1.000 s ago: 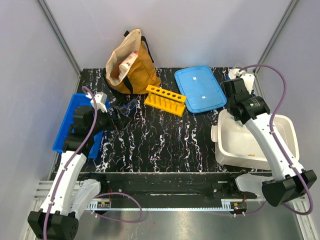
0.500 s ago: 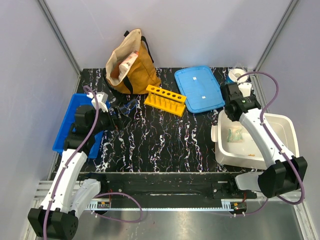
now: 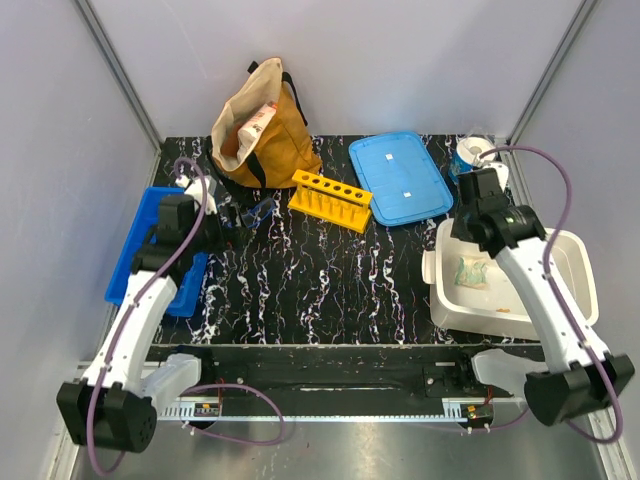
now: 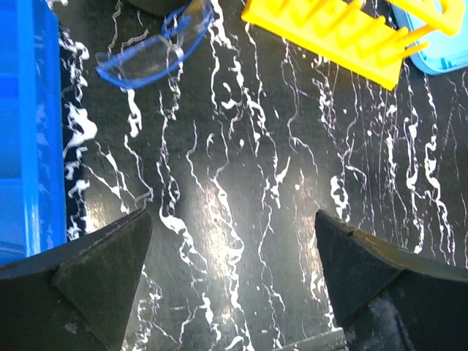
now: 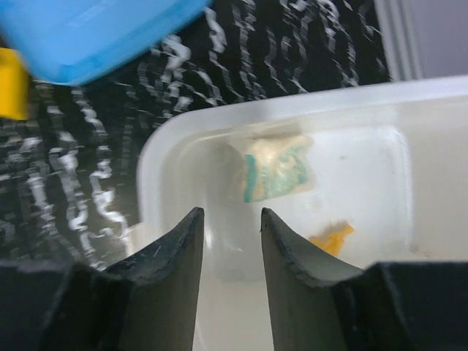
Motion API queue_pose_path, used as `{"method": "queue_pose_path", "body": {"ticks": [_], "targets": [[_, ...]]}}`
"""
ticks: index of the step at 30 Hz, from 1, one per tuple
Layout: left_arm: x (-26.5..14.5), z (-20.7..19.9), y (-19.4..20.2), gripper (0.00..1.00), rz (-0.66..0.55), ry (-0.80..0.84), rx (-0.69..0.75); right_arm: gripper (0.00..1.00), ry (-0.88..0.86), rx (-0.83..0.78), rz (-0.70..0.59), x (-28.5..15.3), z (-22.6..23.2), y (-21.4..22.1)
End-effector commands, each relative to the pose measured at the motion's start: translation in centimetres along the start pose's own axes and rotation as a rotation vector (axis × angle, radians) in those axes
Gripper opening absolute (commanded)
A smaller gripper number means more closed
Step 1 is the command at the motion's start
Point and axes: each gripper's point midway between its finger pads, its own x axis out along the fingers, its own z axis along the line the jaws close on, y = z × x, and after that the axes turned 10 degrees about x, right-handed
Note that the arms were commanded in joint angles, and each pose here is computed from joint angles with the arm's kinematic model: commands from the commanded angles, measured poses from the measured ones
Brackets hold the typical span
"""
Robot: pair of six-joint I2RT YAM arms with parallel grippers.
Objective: Organize the chemistry lab equipment
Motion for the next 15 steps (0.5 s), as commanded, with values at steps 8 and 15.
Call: {"method": "queue_pose_path", "body": {"ticks": [8, 15], "targets": [[5.2, 3.1, -8.1, 0.91, 0.02, -0.083, 0.15, 0.52, -0.642, 0.041, -0.169, -8.8, 7.2, -2.9], [10.2, 5.6, -9.1, 0.73, 0.076, -0.067, 0.298, 0.63, -0.788, 0.111, -0.228, -11.6, 8.6, -3.9]]}}
